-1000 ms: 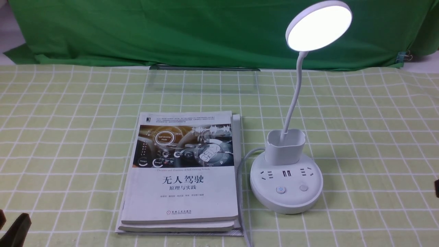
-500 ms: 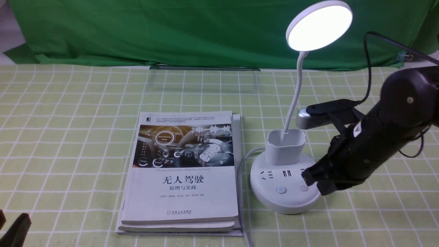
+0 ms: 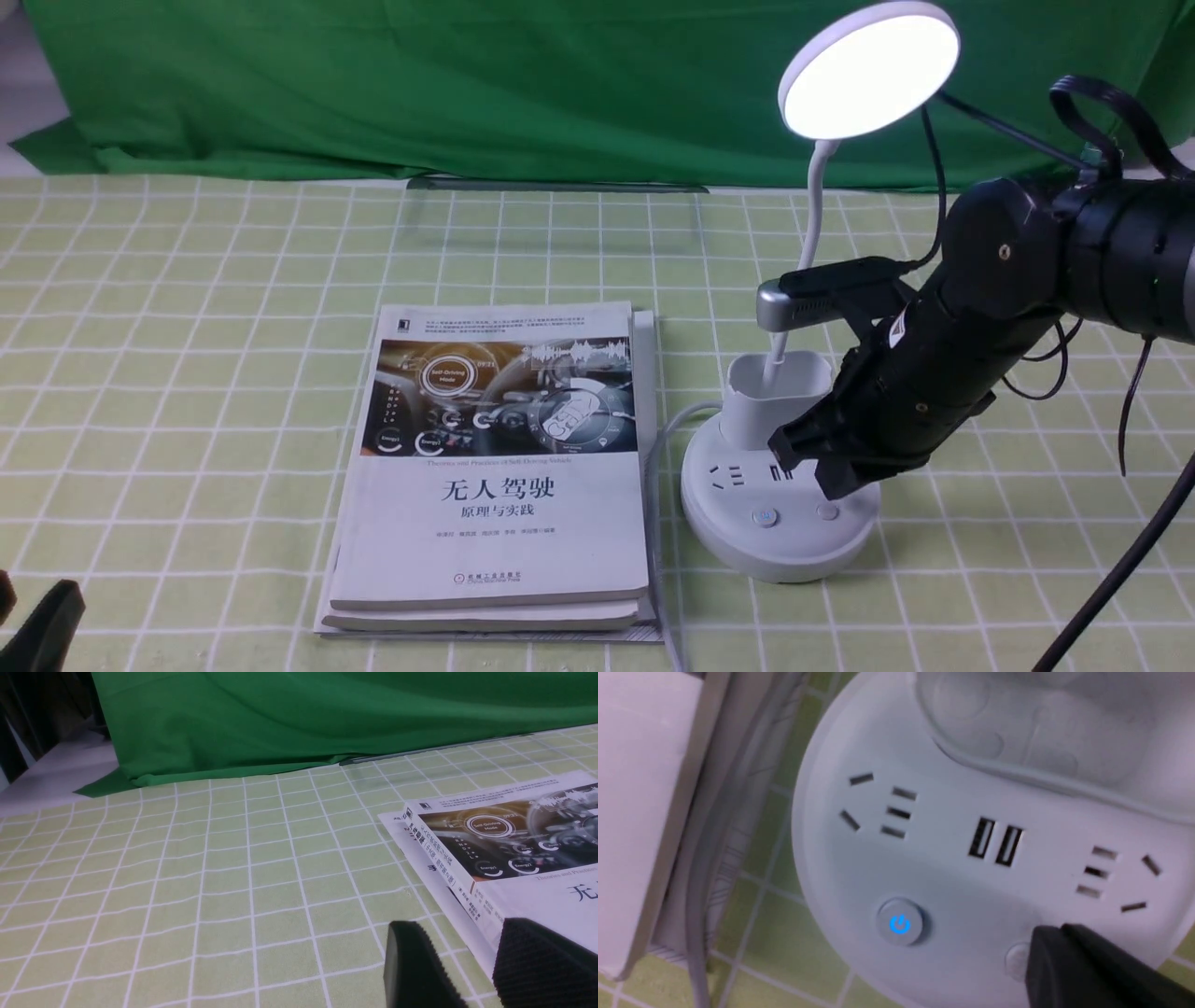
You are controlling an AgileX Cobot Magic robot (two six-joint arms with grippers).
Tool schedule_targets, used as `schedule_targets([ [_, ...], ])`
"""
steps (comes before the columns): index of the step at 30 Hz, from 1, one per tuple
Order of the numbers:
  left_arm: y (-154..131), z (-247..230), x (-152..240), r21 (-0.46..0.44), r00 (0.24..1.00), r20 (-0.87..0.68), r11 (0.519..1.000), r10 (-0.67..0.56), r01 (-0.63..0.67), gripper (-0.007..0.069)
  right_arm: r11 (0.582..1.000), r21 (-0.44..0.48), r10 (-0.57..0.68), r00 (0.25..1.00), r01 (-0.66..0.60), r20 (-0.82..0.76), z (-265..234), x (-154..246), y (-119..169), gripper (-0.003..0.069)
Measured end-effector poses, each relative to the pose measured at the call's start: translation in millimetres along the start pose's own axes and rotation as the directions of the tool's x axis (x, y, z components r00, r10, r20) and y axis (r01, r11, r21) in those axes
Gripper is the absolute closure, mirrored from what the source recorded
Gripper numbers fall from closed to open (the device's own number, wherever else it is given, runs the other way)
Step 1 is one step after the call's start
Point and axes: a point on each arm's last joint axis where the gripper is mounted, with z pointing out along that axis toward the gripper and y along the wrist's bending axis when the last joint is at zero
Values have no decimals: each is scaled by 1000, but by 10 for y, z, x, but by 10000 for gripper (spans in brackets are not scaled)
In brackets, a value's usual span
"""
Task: Turn off the desk lamp on the green coffee tablecloth by hand.
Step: 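Press the power button on the lamp base to turn the lamp off with the right gripper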
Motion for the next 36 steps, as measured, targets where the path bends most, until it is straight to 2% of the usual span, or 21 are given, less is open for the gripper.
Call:
schedule_targets([
  [17, 0, 0, 0, 0, 1000, 0, 1000, 0, 0, 383, 1000, -14, 13, 999, -14, -46, 129, -9, -2, 615],
  [29, 0, 0, 0, 0, 1000, 0, 1000, 0, 0, 383, 1000, -8, -2, 1000, 2, 20, -135, 15, 23, 615],
  [36, 0, 0, 0, 0, 1000, 0, 1000, 0, 0, 383, 1000, -5, 0, 1000, 0, 4, -32, 1, 9, 615],
])
